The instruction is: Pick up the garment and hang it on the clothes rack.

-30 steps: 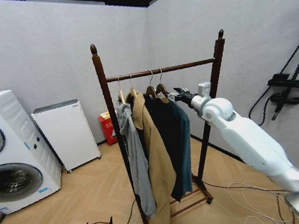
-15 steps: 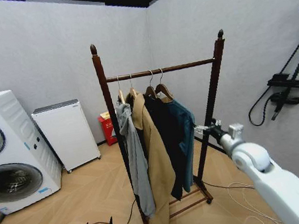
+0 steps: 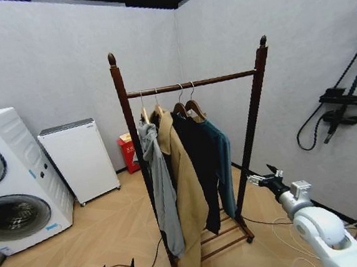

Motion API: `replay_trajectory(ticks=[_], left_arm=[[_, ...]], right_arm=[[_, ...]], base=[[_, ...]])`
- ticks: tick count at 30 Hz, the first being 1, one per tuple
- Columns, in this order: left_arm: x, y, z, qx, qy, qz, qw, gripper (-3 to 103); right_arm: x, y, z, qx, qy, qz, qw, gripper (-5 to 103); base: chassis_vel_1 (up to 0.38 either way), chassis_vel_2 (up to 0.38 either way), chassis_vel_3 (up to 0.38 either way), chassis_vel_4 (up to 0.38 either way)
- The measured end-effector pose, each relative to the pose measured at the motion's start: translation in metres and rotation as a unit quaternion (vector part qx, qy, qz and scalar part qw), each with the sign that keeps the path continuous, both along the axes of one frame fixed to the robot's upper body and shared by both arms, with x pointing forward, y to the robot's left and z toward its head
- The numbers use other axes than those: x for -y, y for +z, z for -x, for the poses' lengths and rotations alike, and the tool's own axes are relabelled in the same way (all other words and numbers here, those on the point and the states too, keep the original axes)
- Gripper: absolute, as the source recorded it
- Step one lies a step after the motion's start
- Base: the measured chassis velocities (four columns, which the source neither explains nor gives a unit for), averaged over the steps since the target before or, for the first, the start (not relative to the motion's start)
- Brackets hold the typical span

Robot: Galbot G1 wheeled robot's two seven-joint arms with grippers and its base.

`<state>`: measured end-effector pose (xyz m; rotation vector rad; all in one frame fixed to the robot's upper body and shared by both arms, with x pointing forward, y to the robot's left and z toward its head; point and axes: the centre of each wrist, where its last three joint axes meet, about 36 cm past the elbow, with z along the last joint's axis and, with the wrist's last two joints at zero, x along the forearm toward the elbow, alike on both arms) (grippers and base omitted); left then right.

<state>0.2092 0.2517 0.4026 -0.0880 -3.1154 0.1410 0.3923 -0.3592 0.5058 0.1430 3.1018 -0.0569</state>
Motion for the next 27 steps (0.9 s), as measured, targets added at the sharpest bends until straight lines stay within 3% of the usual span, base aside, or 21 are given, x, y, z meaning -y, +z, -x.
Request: replay_trajectory(ticks=[27], left_arm=[[0.0,0.0,0.0,0.0,0.0,0.0,1.0,100]], right_arm=[[-0.015,-0.005,0.025,0.019,0.001,-0.01,1.0,100]], base=[[-0.067,-0.063,-0.072,-0.071]])
